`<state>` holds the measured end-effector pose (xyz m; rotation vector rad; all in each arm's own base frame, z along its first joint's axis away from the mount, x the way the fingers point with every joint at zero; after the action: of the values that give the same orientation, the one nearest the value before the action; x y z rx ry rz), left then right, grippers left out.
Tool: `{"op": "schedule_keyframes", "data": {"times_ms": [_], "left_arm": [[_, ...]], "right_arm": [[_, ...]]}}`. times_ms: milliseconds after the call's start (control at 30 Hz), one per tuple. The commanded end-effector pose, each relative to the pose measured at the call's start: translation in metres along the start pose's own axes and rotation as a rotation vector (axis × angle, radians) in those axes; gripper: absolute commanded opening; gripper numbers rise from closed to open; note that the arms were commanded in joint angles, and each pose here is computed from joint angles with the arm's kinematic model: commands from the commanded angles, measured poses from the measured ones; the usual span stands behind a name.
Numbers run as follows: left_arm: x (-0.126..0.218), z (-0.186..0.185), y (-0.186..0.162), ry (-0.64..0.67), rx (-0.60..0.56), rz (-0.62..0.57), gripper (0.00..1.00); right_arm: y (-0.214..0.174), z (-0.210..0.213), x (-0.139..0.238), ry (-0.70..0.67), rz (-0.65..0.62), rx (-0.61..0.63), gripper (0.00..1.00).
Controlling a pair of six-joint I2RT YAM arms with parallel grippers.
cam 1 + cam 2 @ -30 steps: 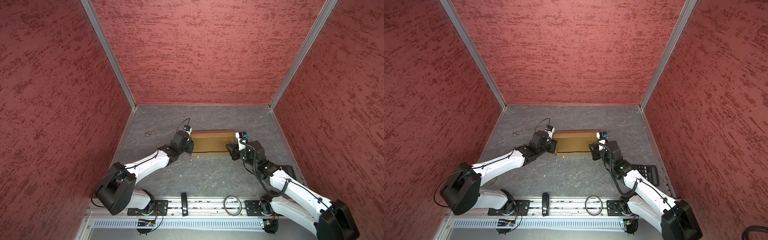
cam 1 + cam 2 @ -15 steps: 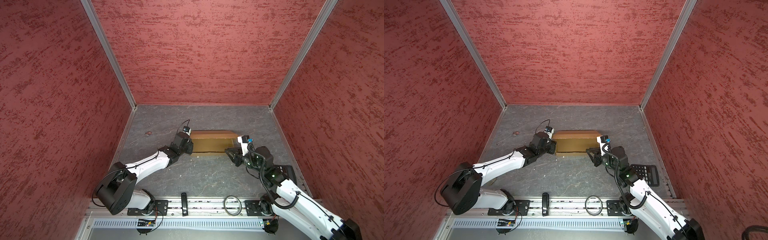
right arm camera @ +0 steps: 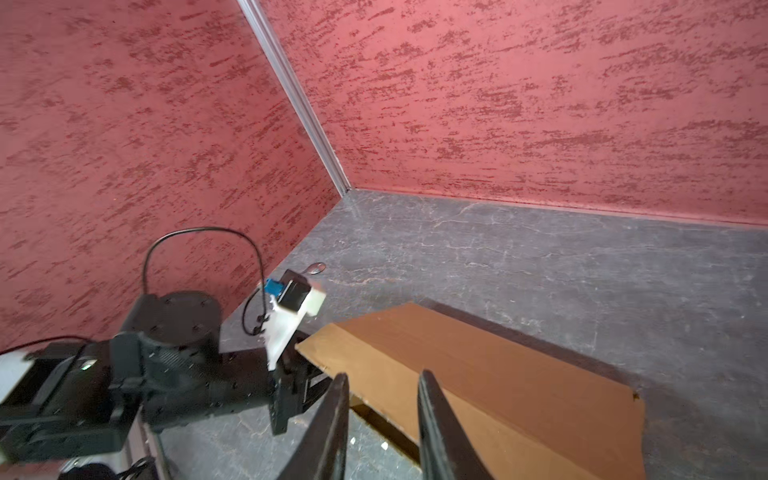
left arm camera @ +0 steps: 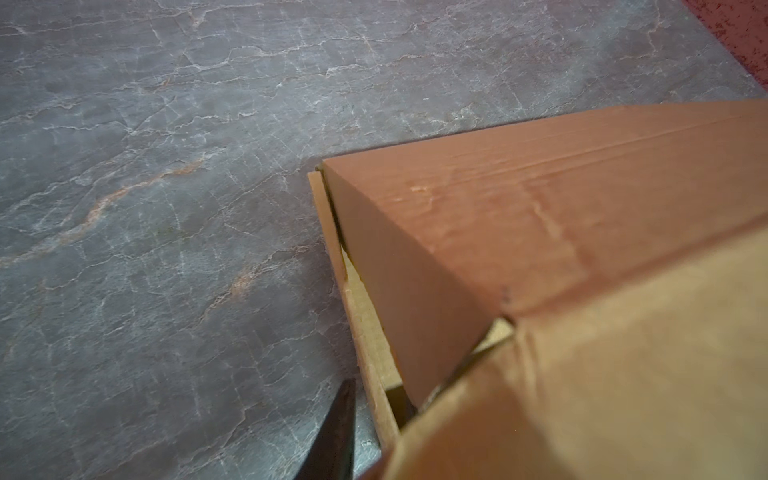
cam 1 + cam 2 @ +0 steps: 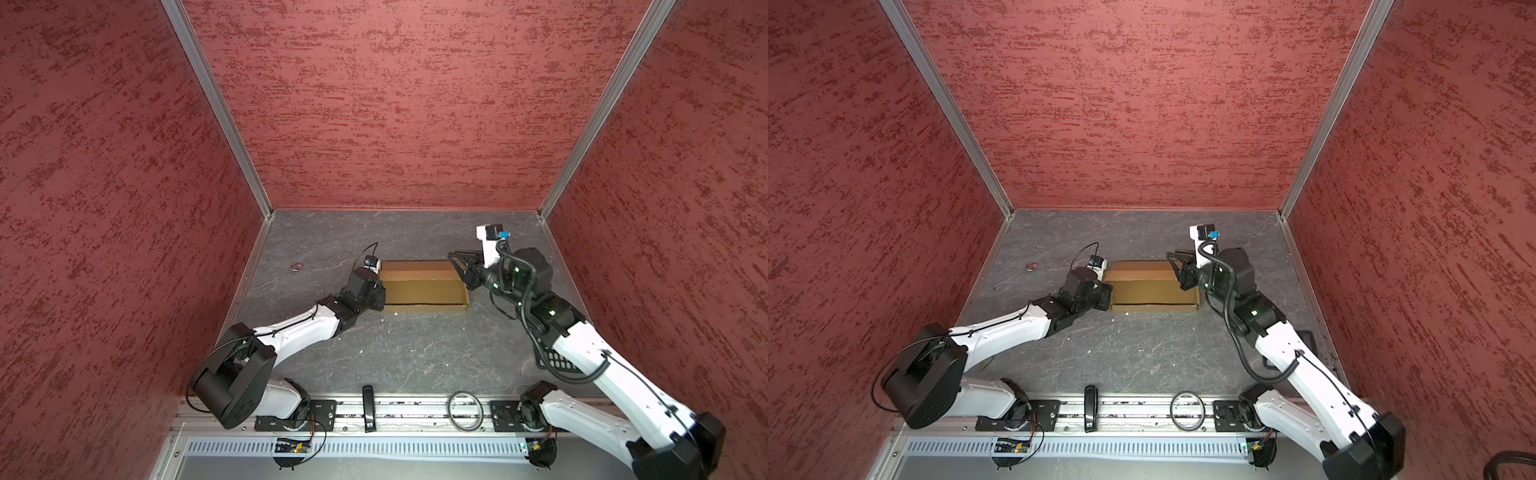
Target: Fold the paper box
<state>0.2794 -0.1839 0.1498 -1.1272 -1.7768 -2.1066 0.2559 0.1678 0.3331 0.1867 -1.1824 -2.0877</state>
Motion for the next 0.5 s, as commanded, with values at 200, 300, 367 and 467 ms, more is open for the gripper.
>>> {"op": "schedule_keyframes", "data": {"times_ms": [200, 300, 367, 467], "left_arm": [[0.004, -0.005, 0.002, -0.020, 0.023, -0.038, 0.28], [0.005, -0.005, -0.001, -0.021, 0.019, -0.039, 0.29], [0.007, -0.005, -0.003, -0.021, 0.019, -0.037, 0.32], [0.013, -0.005, -0.006, -0.021, 0.021, -0.040, 0.36]], "right_arm": [[-0.031, -0.025, -0.052, -0.097, 0.107, -0.011, 0.29], [-0.044, -0.034, -0.059, -0.112, 0.128, -0.034, 0.29], [-0.051, -0.037, -0.061, -0.115, 0.138, -0.046, 0.28], [-0.058, -0.042, -0.063, -0.120, 0.147, -0.056, 0.28]]}}
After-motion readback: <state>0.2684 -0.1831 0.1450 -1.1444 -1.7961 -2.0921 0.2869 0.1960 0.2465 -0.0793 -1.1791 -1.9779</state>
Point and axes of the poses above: each gripper's point midway between its finger pads, its own x axis back along the fingers, its own z axis along the line the jaws close on, y = z × x, the point moved 7 cm from there along x, back along the fingers, and after that the axes turned 13 degrees about -x, right-handed, at the moved point
